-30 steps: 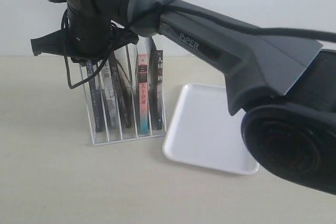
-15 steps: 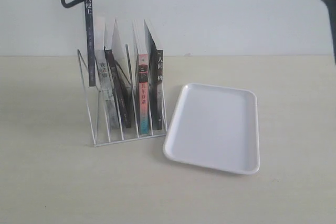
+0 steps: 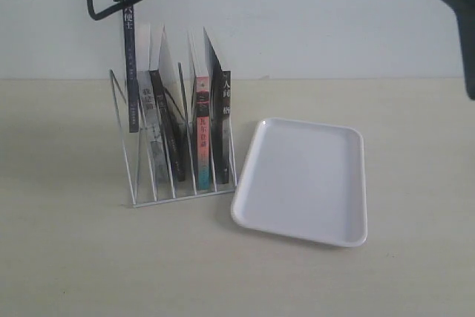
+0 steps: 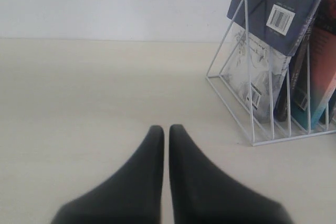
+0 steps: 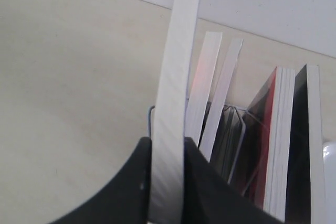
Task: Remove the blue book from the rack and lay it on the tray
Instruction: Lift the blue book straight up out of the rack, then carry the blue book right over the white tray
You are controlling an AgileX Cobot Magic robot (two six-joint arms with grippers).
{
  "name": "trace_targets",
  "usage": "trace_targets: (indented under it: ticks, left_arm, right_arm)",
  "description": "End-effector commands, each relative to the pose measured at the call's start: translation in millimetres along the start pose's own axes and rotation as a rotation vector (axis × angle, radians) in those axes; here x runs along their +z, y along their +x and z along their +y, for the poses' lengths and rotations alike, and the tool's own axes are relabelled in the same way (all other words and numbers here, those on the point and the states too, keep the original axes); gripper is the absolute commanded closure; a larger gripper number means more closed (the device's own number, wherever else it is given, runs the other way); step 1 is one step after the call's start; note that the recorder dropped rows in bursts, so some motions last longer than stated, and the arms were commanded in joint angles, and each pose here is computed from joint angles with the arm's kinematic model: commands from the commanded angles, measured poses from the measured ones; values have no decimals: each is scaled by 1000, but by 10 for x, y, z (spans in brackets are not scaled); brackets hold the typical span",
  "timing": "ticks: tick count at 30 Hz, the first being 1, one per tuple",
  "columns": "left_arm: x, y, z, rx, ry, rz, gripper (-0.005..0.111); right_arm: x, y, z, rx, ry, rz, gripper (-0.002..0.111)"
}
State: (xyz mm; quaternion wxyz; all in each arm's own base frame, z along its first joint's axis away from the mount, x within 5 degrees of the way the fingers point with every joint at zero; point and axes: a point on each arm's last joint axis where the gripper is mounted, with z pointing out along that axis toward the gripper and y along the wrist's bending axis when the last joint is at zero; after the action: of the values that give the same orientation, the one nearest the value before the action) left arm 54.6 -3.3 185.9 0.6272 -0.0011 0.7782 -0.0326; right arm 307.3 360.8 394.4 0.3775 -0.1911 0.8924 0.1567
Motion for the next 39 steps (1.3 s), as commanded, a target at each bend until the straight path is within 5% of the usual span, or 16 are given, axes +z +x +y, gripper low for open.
trace_targets:
  ticks: [1,12,25,39]
  left_arm:
    - [-3,-9,0,-4,0,-9,103]
    - [-3,-9,0,-4,0,-9,103]
    - [-3,-9,0,-4,0,-9,103]
    - [-3,-9,0,-4,0,-9,103]
  right_arm:
    - [-281,-131,-43,-4,-11,-80,108]
    - [-1387,-370,-278,1,-13,-270,108]
    - [-1677,-387,-452,-117,113,-304,108]
    - [-3053,-184,-923,-140,135,-506,108]
